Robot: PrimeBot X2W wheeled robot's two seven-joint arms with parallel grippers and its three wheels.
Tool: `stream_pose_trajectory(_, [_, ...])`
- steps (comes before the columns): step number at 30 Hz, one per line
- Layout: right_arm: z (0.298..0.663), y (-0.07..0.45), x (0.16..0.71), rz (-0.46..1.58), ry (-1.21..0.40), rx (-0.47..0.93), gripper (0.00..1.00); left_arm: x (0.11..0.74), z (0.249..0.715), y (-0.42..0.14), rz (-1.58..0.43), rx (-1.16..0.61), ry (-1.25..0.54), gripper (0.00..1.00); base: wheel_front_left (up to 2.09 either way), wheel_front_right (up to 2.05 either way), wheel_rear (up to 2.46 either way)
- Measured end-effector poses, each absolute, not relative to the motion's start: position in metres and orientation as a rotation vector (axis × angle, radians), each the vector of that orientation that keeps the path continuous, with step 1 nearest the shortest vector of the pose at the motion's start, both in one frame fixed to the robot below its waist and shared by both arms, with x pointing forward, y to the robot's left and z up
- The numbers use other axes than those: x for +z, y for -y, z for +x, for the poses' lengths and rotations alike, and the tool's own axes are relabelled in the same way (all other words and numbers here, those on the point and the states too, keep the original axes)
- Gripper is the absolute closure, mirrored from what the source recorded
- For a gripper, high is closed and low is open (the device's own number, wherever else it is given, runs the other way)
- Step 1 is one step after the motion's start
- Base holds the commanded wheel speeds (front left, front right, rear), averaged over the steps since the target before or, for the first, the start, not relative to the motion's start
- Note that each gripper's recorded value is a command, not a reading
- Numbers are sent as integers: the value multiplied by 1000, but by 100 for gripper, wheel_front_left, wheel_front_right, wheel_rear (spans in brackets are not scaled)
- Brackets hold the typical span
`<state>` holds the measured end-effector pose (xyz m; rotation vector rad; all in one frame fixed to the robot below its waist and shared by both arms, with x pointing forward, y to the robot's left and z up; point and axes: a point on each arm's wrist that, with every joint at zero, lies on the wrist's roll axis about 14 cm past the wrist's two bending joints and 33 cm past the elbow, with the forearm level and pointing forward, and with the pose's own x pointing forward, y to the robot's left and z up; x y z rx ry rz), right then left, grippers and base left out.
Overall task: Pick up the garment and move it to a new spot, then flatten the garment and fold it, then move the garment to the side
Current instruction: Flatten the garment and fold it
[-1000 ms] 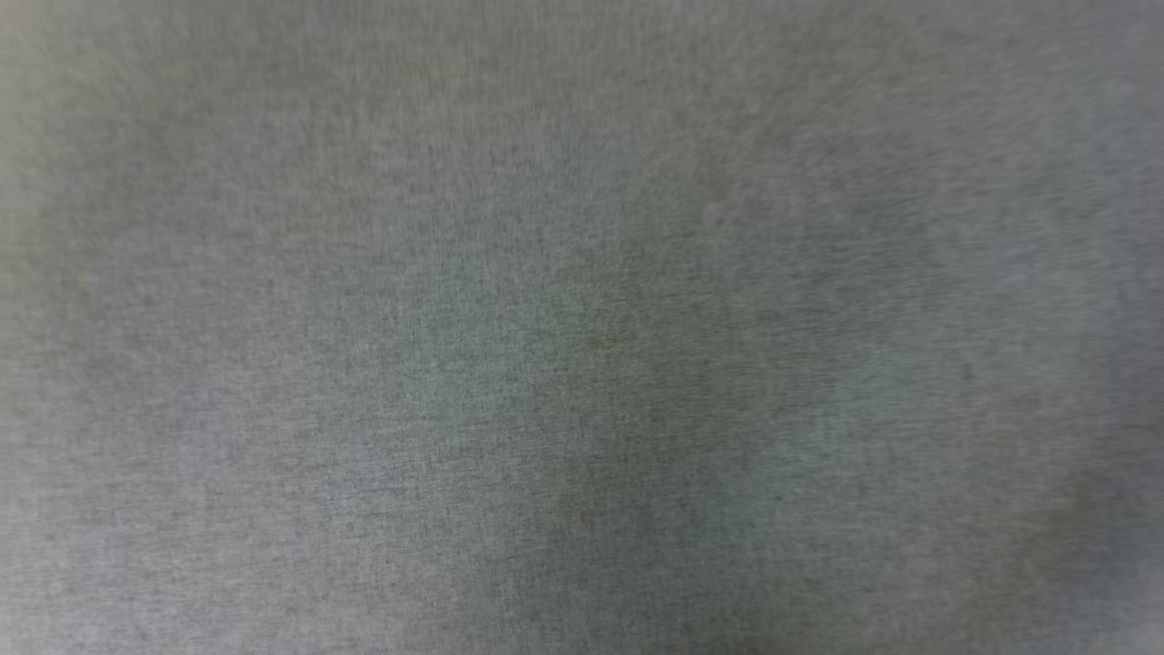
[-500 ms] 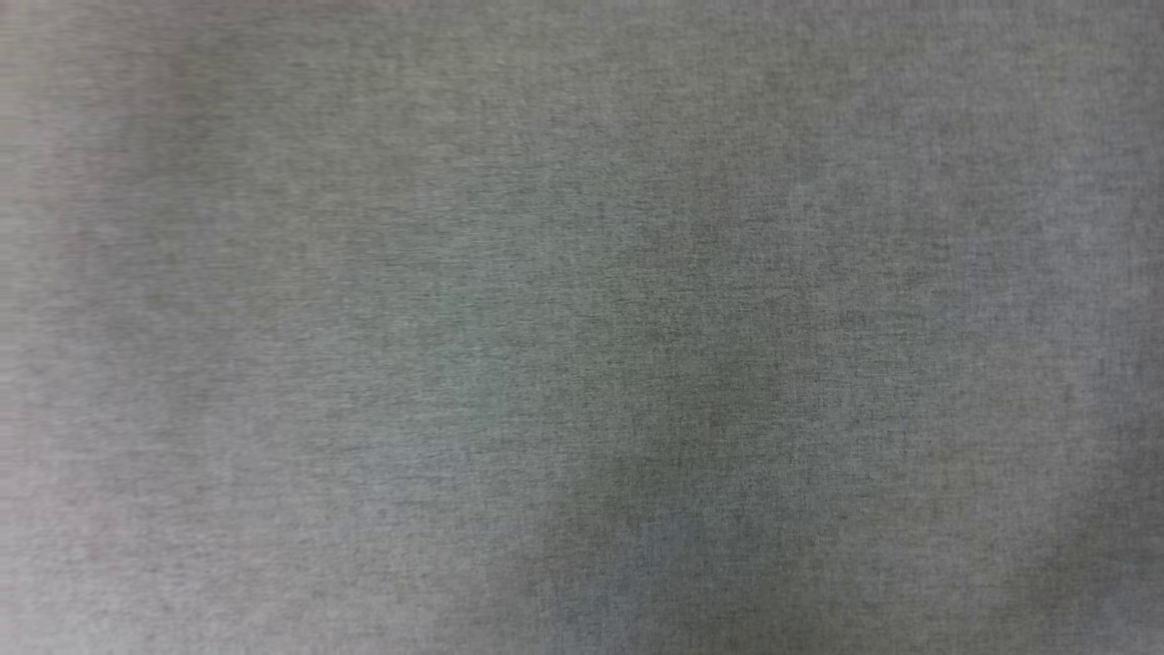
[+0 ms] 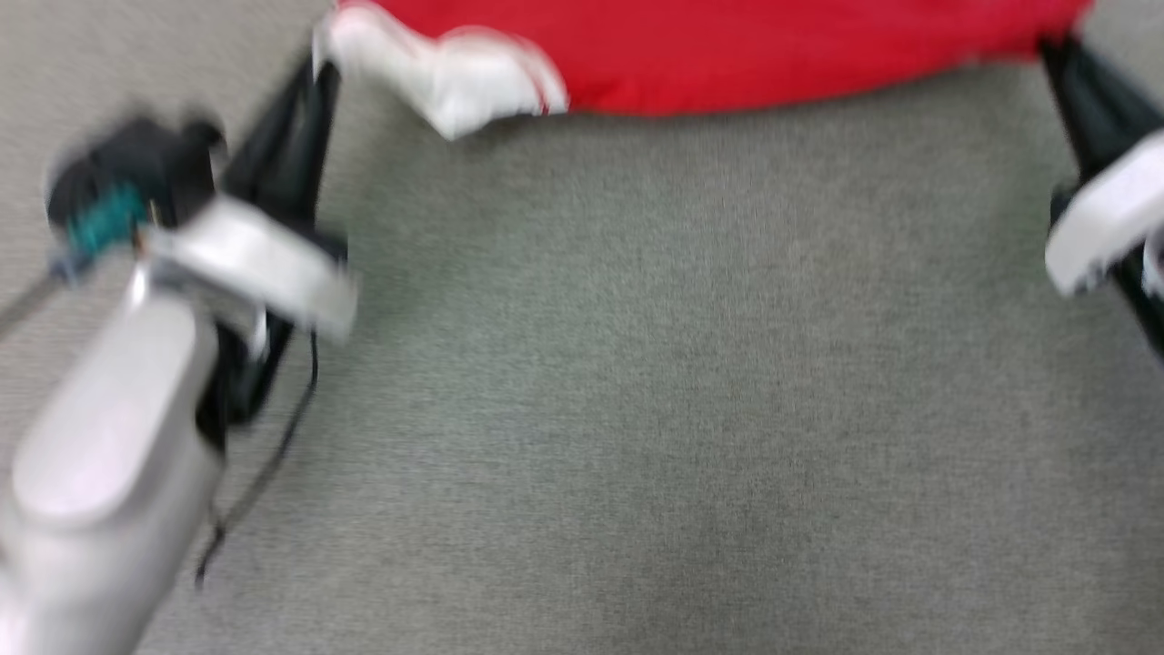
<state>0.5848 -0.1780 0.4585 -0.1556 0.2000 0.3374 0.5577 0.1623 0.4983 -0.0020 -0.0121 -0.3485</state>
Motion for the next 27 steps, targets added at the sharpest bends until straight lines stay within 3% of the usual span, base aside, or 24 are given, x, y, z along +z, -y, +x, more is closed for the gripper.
stream_pose_trajectory(14, [475, 179, 450, -151, -309, 408, 100, 465, 383, -192, 17, -326, -365, 100, 0, 0, 0])
stream_pose_trajectory(27, [379, 197, 430, -17, -560, 400, 100, 442, 276, -176, -136, -357, -644, 100, 0, 0, 0])
